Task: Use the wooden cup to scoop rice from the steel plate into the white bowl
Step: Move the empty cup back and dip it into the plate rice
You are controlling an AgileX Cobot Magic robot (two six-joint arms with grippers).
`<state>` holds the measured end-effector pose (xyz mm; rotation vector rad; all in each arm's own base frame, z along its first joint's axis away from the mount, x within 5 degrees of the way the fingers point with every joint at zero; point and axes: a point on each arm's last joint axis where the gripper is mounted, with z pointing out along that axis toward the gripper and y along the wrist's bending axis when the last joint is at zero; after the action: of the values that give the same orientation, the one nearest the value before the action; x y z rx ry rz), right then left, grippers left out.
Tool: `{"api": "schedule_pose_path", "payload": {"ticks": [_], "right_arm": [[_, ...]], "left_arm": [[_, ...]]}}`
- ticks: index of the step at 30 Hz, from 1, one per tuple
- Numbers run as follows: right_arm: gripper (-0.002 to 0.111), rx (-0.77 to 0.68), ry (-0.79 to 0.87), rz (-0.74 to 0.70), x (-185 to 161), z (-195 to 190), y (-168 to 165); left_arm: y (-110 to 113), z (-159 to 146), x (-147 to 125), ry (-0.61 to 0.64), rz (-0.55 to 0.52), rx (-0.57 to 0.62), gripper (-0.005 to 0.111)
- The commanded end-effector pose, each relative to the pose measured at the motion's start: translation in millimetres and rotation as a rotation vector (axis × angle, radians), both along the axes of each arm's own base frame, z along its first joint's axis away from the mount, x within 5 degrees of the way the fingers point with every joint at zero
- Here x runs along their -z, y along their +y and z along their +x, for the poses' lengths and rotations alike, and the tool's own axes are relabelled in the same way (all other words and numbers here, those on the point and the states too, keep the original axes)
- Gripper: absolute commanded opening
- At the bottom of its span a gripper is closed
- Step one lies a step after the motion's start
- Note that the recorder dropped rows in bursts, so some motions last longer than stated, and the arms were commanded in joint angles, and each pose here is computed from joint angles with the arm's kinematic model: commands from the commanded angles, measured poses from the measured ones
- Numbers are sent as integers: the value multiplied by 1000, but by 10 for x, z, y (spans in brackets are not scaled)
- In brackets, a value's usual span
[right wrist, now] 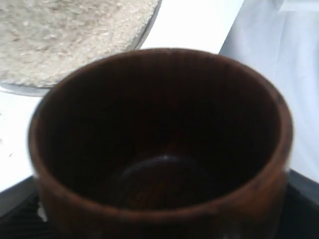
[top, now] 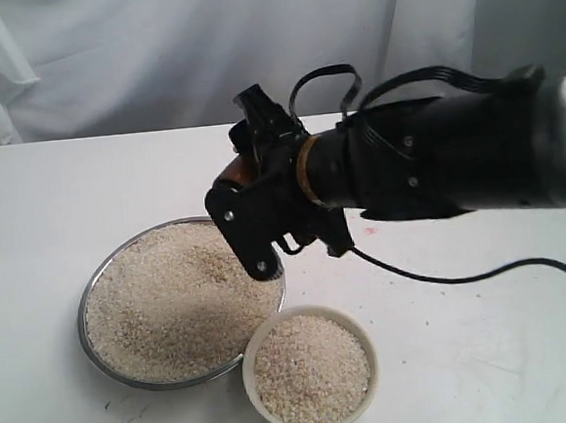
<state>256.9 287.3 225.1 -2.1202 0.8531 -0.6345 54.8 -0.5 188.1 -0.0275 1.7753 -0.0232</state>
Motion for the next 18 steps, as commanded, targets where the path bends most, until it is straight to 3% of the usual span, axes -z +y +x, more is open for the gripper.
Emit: {"api": "schedule_pose_path", "payload": {"ticks": [1, 6, 18], "right_arm": [[0, -12, 11, 55, 145, 337, 341], [0, -23, -22, 22, 420, 652, 690], [0, -146, -207, -139, 817, 727, 1283]], "left_arm": [[-1, -1, 7, -7, -4, 1, 0], [-1, -1, 7, -7, -4, 1, 0], [-1, -1, 7, -7, -4, 1, 0]]}}
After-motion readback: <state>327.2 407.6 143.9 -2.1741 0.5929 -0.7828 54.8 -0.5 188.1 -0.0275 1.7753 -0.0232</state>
